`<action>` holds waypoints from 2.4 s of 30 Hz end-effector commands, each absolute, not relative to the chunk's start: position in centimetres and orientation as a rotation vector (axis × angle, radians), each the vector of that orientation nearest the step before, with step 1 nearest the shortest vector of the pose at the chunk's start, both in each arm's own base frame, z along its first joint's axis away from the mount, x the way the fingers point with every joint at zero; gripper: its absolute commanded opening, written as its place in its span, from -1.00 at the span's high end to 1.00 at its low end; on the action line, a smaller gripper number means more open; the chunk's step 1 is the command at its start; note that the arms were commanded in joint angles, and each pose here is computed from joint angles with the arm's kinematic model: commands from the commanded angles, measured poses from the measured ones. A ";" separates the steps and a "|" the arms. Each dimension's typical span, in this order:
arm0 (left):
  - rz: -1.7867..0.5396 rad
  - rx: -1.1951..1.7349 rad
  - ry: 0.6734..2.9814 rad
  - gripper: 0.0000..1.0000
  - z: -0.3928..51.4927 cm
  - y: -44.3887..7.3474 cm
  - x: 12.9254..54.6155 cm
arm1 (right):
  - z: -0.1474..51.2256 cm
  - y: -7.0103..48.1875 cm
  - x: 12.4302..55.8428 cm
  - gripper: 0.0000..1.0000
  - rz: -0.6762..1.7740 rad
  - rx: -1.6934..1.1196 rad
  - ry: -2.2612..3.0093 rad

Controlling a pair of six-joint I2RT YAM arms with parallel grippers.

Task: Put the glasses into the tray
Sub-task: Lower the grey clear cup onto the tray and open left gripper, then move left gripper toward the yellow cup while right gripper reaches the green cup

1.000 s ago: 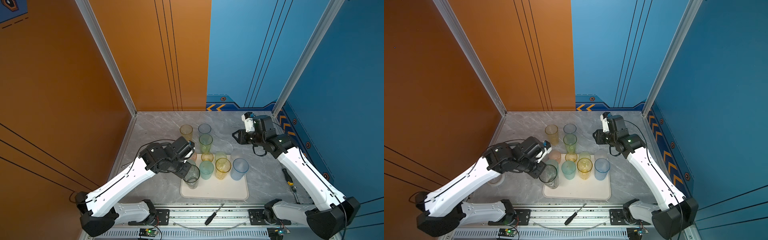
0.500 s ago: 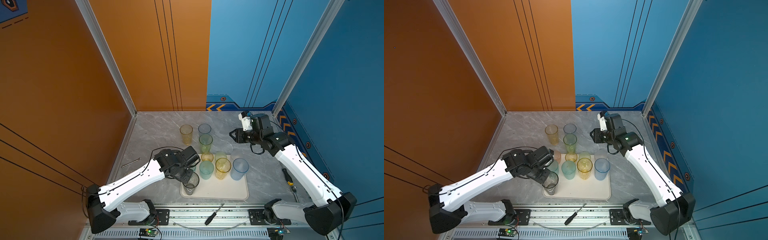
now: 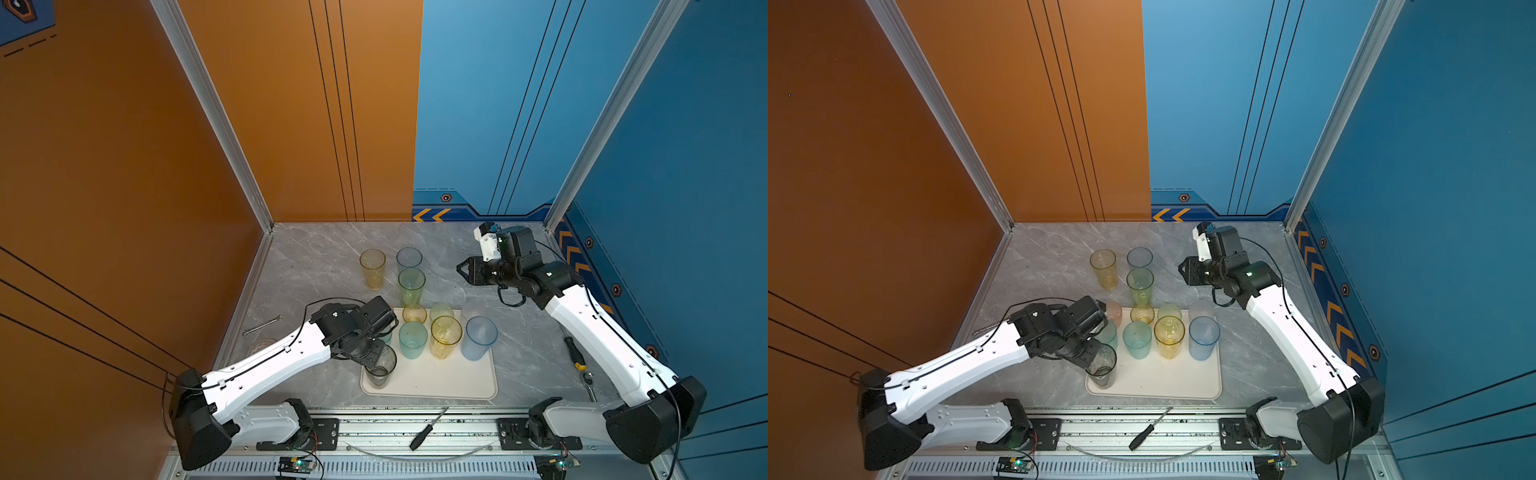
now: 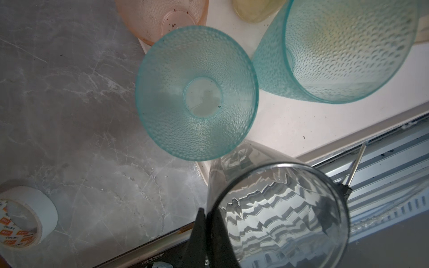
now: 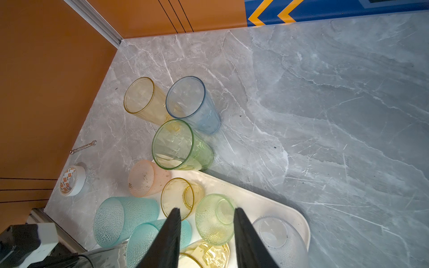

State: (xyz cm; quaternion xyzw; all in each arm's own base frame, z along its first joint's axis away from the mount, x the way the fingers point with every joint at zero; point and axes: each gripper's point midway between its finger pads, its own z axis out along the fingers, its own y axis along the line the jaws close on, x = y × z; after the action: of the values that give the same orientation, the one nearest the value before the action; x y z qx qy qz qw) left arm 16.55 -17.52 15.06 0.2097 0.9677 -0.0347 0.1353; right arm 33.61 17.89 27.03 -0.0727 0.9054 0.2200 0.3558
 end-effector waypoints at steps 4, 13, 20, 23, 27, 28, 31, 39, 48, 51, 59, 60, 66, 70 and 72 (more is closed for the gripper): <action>-0.093 0.548 2.787 0.93 15.0 -16.6 16.9 | 27.7 18.9 34.1 0.26 0.584 -0.220 2.324; -0.099 0.555 2.797 0.89 14.8 -16.5 16.7 | 27.4 19.7 34.2 0.26 0.582 -0.240 2.340; -0.113 0.559 2.794 0.80 15.0 -16.5 16.5 | 27.5 20.3 34.1 0.26 0.580 -0.259 2.342; -0.120 0.556 2.787 0.70 15.1 -16.5 16.5 | 27.5 20.5 34.1 0.25 0.575 -0.271 2.346; -0.128 0.557 2.779 0.54 15.4 -16.4 16.4 | 27.3 20.7 34.1 0.25 0.567 -0.283 2.354; -0.130 0.555 2.774 0.52 15.5 -16.4 16.5 | 27.2 20.8 34.0 0.25 0.566 -0.289 2.359; -0.138 0.544 2.743 0.51 16.3 -16.4 16.8 | 26.9 21.0 34.0 0.25 0.555 -0.299 2.372; -0.190 0.425 2.589 0.49 21.1 -14.7 19.2 | 25.8 20.3 34.0 0.25 0.475 -0.304 2.408; -0.112 0.153 2.173 0.57 27.7 -12.1 27.3 | 24.9 19.4 35.0 0.28 0.381 -0.278 2.461; -0.169 0.078 2.150 0.57 27.4 -11.8 29.6 | 24.5 20.5 35.1 0.35 0.364 -0.324 2.492; -0.271 0.019 2.213 0.56 23.7 -12.8 32.7 | 22.0 23.4 35.8 0.44 0.303 -0.433 2.585; -0.275 0.020 2.222 0.56 23.2 -12.9 32.8 | 21.5 23.8 35.9 0.45 0.294 -0.453 2.599; -0.258 0.031 2.267 0.55 21.5 -13.1 33.2 | 19.8 25.5 36.9 0.52 0.237 -0.503 2.642; -0.258 0.039 2.279 0.54 21.1 -13.3 33.3 | 19.3 26.2 37.9 0.53 0.223 -0.505 2.652; -0.257 0.039 2.282 0.54 21.0 -13.2 33.4 | 19.0 26.4 38.3 0.53 0.219 -0.507 2.659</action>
State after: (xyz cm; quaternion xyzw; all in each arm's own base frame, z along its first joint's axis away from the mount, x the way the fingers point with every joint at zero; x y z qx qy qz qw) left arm 33.13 -13.05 21.41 0.0153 0.9057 -0.0925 0.4135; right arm 38.00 26.92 18.47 -0.1773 0.9561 0.0988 0.2115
